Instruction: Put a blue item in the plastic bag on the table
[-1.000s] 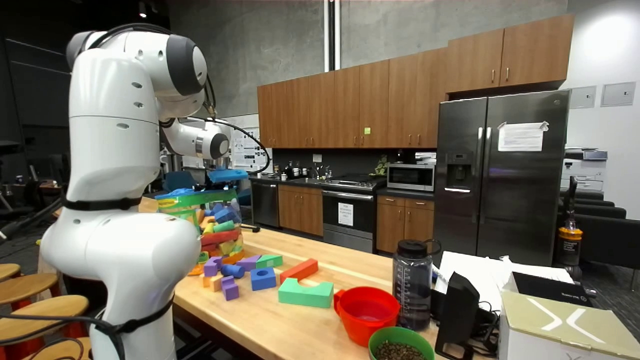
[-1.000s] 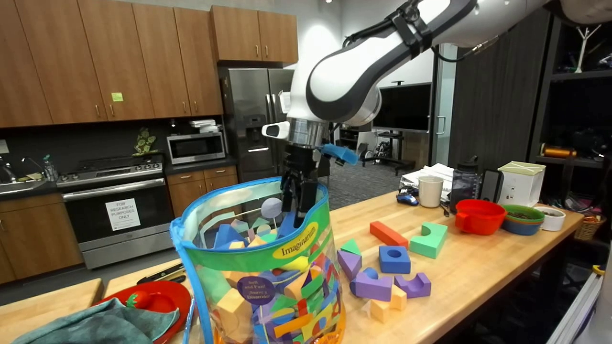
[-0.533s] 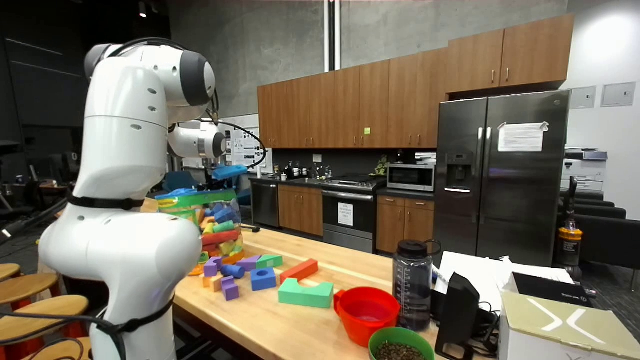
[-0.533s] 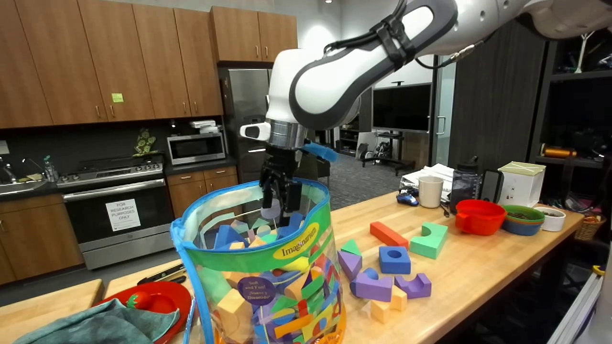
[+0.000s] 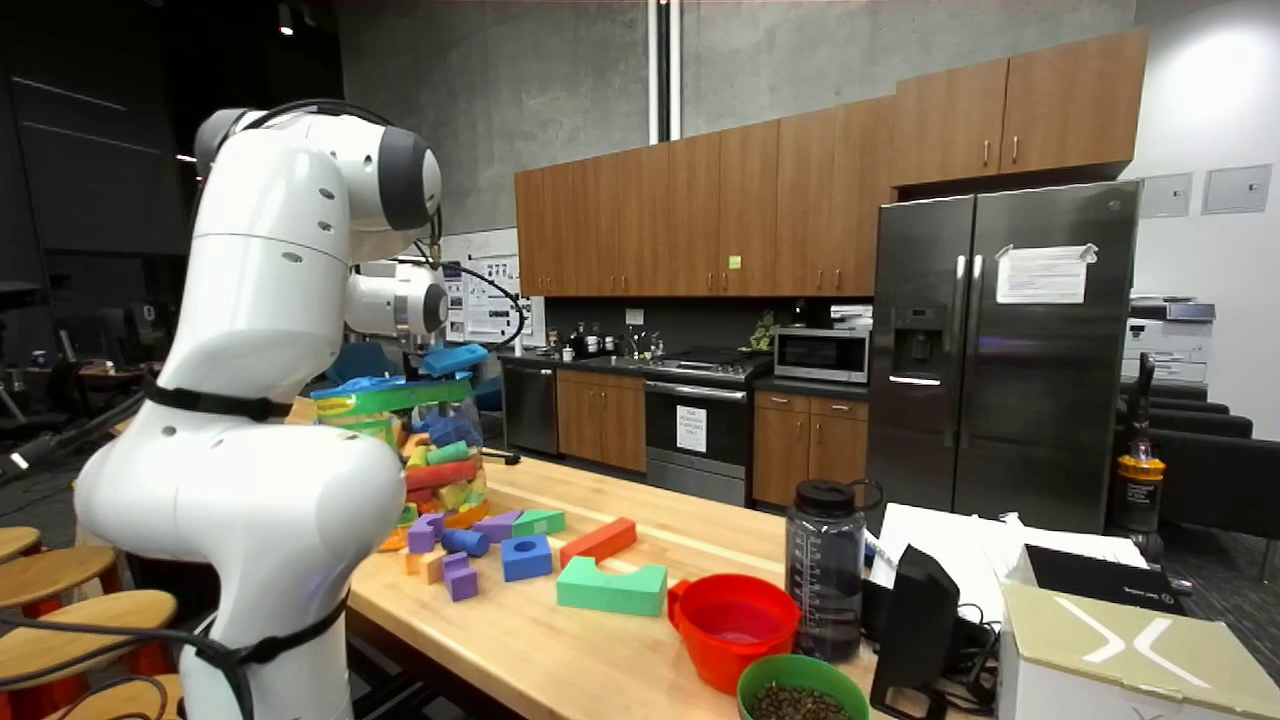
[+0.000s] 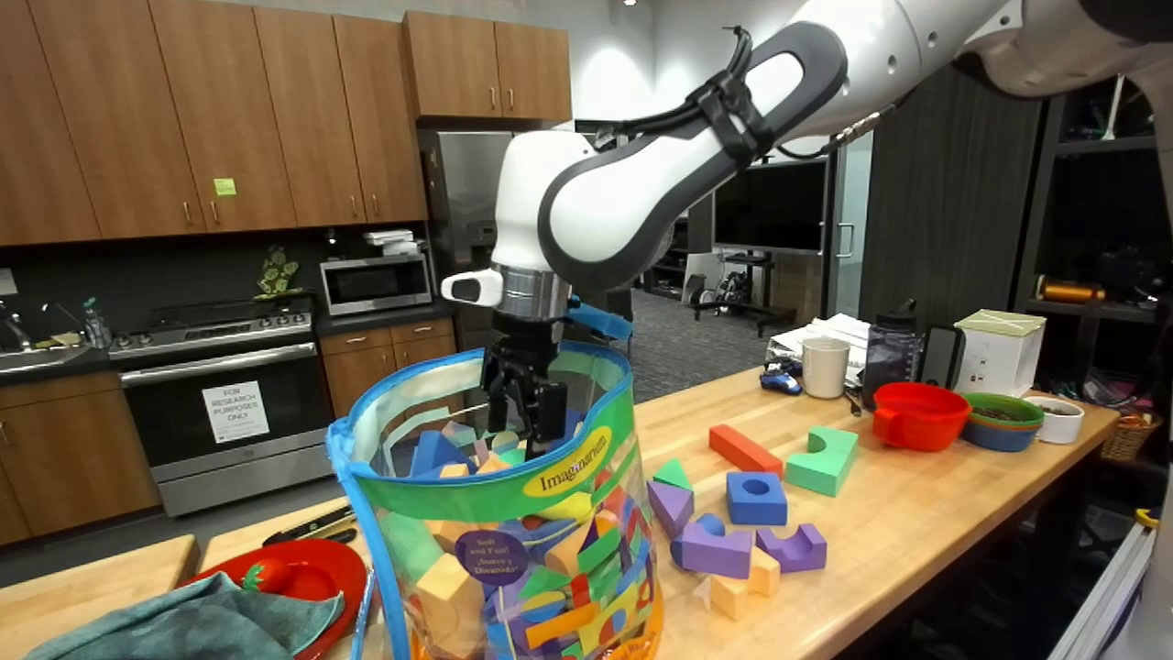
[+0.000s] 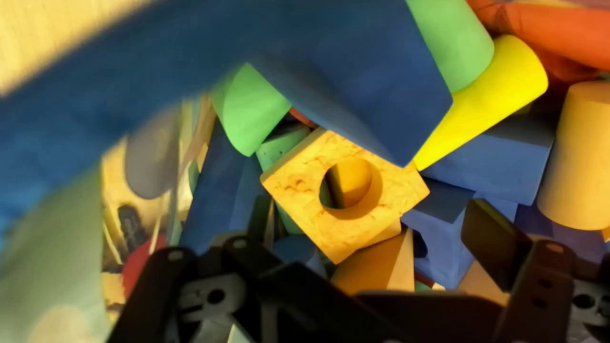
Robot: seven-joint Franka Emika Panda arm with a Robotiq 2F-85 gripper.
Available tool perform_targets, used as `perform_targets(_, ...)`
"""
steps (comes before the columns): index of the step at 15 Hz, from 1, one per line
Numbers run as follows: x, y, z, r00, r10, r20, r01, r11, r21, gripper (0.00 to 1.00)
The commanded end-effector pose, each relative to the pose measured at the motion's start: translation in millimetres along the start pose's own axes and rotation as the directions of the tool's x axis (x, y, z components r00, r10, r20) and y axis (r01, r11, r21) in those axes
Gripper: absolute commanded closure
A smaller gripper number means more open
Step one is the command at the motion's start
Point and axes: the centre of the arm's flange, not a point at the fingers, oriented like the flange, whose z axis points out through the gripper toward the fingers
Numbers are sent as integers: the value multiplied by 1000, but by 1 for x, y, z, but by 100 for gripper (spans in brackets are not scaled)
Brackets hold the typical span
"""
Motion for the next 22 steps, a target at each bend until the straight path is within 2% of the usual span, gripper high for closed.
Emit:
perform_targets(1,12,2,6,999,-33,-17,32,999,-25,0)
perform_targets(5,8,9,3,994,-104,43,106,993,-44,0)
perform_targets(9,-9,17,-9,982,-143,121,151,986,-65,0)
perform_targets(12,-25,15,-15,978,-130,165,137,990,-36,0)
perform_targets(18,-56,-12,-6,965,-95,244,80,994,70,0)
perform_targets(22,-61,-16,-6,967,-70,245,62,997,44,0)
